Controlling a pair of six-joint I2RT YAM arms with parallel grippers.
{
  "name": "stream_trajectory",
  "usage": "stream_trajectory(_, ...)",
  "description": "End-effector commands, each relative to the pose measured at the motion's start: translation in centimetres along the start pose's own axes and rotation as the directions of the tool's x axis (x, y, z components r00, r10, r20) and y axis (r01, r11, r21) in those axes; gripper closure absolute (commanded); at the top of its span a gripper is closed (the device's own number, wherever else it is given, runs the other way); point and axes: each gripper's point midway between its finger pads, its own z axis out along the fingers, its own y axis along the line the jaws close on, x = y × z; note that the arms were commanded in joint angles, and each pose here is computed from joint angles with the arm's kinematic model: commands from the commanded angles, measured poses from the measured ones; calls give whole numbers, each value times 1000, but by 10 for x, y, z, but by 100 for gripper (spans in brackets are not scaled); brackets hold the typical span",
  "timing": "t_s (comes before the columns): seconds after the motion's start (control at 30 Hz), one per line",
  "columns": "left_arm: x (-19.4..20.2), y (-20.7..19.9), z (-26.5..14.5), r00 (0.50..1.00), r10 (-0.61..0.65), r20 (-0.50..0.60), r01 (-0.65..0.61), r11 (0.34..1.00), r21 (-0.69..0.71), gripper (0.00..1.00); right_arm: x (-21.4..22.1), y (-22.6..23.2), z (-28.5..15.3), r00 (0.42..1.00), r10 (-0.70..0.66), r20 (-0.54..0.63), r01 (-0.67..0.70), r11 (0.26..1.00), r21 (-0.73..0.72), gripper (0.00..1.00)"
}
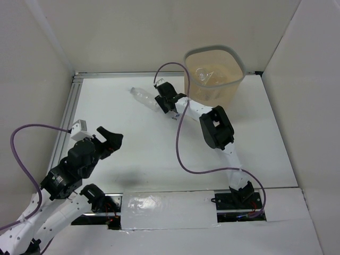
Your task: Put the plastic bottles in the bin
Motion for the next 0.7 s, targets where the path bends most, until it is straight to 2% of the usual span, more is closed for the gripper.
stream_trajectory(0.0,-1,-6,3,1000,-27,10,27,999,20,0,5,12,1,1000,-4,-14,2,992,-130,53)
stream_trajectory(0.07,-1,-7,5,999,-32,16,32,999,28,0,-2,9,-15,1000,-18,10,19,988,-154,72)
stream_trajectory(0.1,2,-4,7,1000,-27,10,27,999,20,0,-3,11,-24,999,-47,19,49,986,-160,75)
stream_trajectory(0.13,1,-6,7,999,-31,15,31,999,27,0,6,10,-28,998,-62,10,63,985,-162,76)
stream_trajectory(0.17,1,-6,7,999,-31,15,31,999,27,0,-13,6,-49,996,-61,69,72,985,-158,78)
stream_trajectory(0.27,8,-2,15,999,-42,8,42,999,2,0,-37,-1,-88,987,-68,148,94,979,-179,79)
stream_trajectory(0.33,14,2,21,998,-61,7,61,998,-17,0,-50,3,-114,981,-56,184,103,961,-257,80)
stream_trajectory(0.43,21,6,34,998,-55,2,55,997,-48,0,-90,5,-171,948,-49,314,165,921,-354,82)
stream_trajectory(0.47,23,9,38,999,-49,10,50,997,-64,0,-99,6,-186,935,-51,350,191,905,-380,82)
stream_trajectory(0.53,24,11,53,1000,-2,16,4,995,-103,0,-117,19,-234,897,-49,440,292,812,-505,82)
stream_trajectory(0.57,21,6,54,1000,-12,28,15,996,-87,0,-117,19,-234,896,-49,440,293,812,-506,82)
stream_trajectory(0.6,26,7,62,1000,15,14,-13,995,-103,0,-116,26,-249,889,-52,454,327,767,-552,82)
stream_trajectory(0.67,28,2,68,999,44,2,-44,994,-100,0,-121,28,-260,874,-56,484,353,756,-551,82)
